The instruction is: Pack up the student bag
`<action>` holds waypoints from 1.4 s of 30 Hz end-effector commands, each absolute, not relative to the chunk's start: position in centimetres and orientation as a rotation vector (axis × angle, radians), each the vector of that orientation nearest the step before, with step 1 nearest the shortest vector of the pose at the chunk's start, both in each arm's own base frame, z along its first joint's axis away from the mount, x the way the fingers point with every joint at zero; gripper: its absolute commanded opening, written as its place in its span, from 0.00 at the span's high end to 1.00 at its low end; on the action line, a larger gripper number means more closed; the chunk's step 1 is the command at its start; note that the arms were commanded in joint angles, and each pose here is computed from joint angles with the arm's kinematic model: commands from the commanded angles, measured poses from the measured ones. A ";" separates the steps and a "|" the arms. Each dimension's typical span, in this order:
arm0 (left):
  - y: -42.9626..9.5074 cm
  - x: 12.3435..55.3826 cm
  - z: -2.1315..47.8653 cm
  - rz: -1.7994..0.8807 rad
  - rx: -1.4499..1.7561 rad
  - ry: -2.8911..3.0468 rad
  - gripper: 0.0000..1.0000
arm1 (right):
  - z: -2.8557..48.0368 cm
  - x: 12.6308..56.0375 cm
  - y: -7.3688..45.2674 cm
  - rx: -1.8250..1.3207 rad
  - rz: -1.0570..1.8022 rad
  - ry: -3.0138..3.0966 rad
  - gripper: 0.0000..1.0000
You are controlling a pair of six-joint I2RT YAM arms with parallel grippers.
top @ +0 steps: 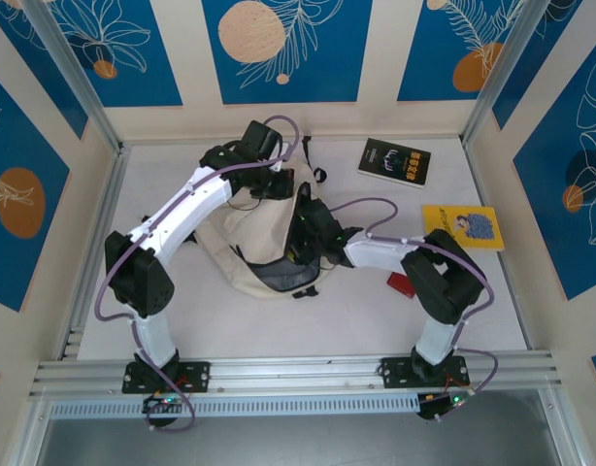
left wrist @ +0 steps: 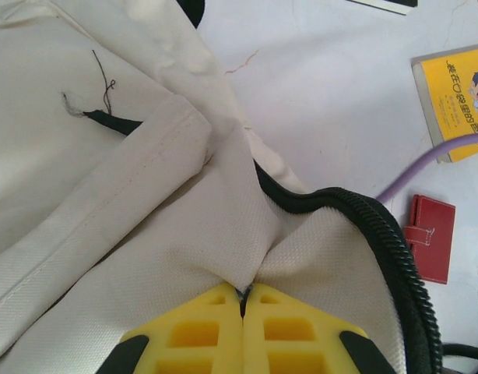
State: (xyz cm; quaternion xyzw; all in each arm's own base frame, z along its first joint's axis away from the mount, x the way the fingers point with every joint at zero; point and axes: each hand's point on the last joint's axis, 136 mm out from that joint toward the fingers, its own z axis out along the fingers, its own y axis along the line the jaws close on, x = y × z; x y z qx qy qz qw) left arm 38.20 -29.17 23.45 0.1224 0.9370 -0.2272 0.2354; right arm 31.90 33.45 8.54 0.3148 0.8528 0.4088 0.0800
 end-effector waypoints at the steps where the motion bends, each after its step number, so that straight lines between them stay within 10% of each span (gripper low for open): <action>1: -28.2 38.7 26.0 -0.643 0.308 2.492 1.00 | 10.0 29.3 32.9 0.846 1.263 2.611 0.41; 15: -28.2 37.9 24.1 -0.696 0.338 2.546 1.00 | 12.4 24.5 24.9 0.732 0.909 2.612 0.44; 20: -27.0 38.0 23.6 -0.680 0.268 2.551 0.42 | 14.9 25.2 19.9 0.647 0.652 2.565 0.40; 23: -25.5 38.4 23.0 -0.671 0.178 2.547 0.25 | 15.8 25.7 17.7 0.619 0.563 2.565 0.36; 42: -23.5 37.8 7.7 -0.628 -0.058 2.848 0.32 | 14.1 42.3 4.8 0.825 0.424 2.516 0.31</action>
